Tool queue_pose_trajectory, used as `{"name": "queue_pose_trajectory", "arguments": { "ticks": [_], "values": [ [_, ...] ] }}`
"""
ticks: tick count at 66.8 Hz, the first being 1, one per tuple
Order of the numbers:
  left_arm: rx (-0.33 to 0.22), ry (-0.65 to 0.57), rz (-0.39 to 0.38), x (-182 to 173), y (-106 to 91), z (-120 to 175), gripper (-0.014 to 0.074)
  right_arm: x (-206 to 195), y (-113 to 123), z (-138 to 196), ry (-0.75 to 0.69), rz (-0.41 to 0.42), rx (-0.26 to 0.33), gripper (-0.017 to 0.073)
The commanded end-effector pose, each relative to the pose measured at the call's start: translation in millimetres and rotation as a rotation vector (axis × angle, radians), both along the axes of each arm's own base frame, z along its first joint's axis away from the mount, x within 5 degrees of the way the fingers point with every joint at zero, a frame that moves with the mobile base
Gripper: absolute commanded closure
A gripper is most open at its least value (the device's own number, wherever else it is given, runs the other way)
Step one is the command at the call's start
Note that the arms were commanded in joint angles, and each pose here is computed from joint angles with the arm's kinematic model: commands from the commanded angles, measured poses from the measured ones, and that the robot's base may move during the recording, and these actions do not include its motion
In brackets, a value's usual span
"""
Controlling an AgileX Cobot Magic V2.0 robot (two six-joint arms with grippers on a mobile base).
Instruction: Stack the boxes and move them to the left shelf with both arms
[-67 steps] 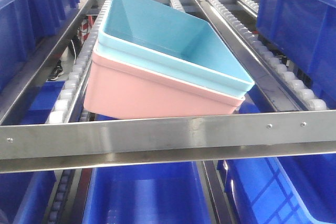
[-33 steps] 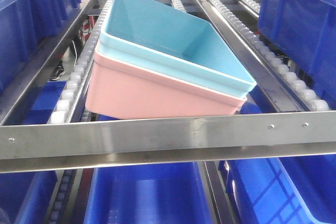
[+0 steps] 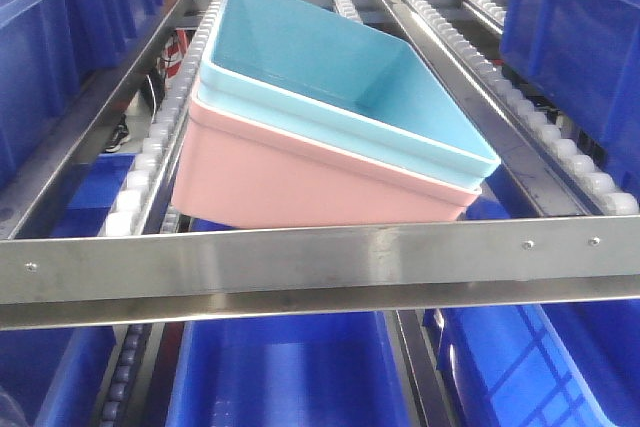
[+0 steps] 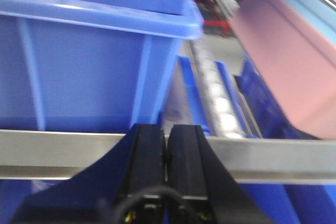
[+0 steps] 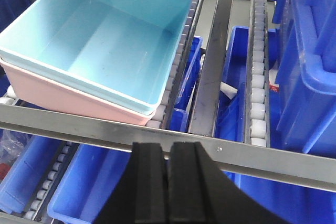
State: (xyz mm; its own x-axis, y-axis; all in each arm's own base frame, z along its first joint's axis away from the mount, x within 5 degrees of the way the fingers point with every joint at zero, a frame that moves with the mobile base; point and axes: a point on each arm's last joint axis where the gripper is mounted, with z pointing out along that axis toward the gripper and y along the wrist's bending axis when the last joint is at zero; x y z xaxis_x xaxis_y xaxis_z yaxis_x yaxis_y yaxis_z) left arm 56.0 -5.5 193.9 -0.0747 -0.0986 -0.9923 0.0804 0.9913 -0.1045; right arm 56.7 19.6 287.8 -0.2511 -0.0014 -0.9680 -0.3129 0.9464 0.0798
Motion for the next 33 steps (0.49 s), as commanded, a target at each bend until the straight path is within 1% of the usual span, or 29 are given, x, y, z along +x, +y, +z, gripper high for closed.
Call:
{"name": "queue_pose_trajectory", "arguments": {
  "ticks": [1, 3, 8, 33],
  "values": [
    [-0.031, -0.190, 0.055, -1.1, 3.9, 14.8, 0.0595, 0.8, 0.3, 16.9, -0.110, 0.001, 0.031, 0.0503],
    [-0.032, -0.174, 0.065, -1.2, 4.3, 13.9, 0.0595, 0.8, 0.3, 16.9, -0.110, 0.001, 0.031, 0.0503],
    [-0.031, -0.182, 0.079, -1.3, 5.2, 14.6, 0.0595, 0.8, 0.3, 16.9, -0.110, 0.001, 0.031, 0.0503],
    [-0.031, -0.182, 0.080, -1.1, 5.2, 14.7, 0.0595, 0.8, 0.3, 16.9, -0.110, 0.001, 0.031, 0.0503]
  ]
}}
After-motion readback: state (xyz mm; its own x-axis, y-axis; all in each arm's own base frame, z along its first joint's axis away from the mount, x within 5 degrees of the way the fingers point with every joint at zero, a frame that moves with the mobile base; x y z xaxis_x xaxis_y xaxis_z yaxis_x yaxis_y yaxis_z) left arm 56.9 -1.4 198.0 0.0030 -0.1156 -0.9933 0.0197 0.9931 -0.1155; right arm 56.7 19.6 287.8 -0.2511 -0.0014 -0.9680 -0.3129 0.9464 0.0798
